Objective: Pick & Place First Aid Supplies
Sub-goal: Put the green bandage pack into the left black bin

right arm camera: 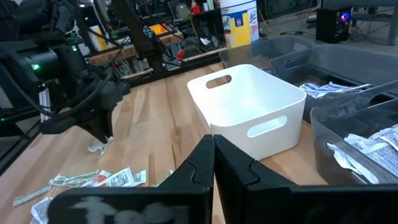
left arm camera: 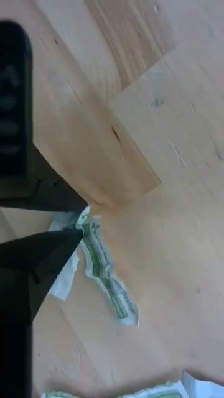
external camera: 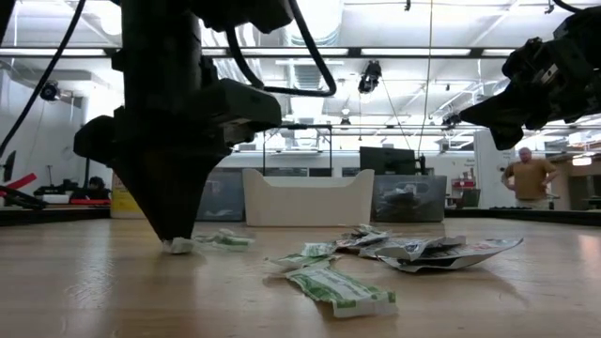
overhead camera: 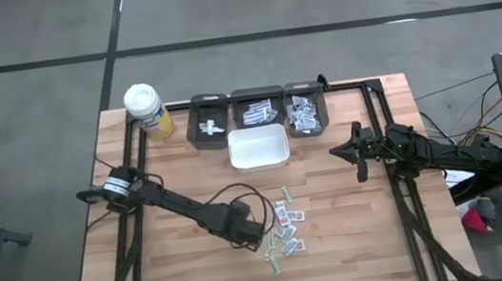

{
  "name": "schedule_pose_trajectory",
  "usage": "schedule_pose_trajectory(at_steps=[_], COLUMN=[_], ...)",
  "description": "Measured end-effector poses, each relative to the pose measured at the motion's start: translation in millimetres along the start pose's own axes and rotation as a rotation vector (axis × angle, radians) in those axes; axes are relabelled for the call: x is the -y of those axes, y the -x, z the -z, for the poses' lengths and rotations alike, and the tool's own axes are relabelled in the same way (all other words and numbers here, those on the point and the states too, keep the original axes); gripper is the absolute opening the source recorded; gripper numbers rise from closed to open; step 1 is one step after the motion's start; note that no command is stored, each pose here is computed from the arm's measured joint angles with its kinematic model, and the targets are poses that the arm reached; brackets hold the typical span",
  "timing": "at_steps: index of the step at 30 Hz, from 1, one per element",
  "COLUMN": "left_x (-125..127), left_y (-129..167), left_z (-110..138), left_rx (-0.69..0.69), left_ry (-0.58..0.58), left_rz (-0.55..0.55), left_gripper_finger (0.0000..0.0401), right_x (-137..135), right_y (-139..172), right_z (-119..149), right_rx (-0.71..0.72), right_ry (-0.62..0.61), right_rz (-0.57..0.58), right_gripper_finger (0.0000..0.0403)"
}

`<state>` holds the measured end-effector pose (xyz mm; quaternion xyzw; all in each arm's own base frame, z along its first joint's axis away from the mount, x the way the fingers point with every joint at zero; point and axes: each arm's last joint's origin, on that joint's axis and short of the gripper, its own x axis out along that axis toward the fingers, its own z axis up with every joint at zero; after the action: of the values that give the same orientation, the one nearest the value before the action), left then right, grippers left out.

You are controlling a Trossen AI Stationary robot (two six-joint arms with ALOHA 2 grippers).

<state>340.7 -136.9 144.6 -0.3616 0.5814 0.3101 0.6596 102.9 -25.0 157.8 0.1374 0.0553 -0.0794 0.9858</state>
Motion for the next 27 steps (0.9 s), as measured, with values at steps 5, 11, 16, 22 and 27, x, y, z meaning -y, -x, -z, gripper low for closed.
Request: schedule_pose_trajectory(at_steps=[5,11,16,22,27], left_x=[0,-3,-6,-12,-25], left_y=[3,16,50,87,131], left_z=[0,1,4,0,-21], left_rx=[-0.002,-0.018,-0.006,0.150,0.687], left_ry=[-0.064,-0.093,-0.205,-0.311,-0.198], left_rz=[0.000,0.023,0.120,0.207,0.116], left_gripper_finger=[0.0009,0.0003,0.0002,0.0001,0.0000], right_x=[0,0,0,0,0], right_y=[0,0,0,0,0], right_z=[0,0,0,0,0], right_rx=[-0.001,-0.001,-0.001,-0.002,-0.003], right_ry=[-0.004,-0.005,-0.009,-0.008,-0.008], right_rz=[0.000,0.000,0.000,0.000,0.000], right_gripper_finger=[0.0008,0.0008,0.0008,0.0008,0.0008])
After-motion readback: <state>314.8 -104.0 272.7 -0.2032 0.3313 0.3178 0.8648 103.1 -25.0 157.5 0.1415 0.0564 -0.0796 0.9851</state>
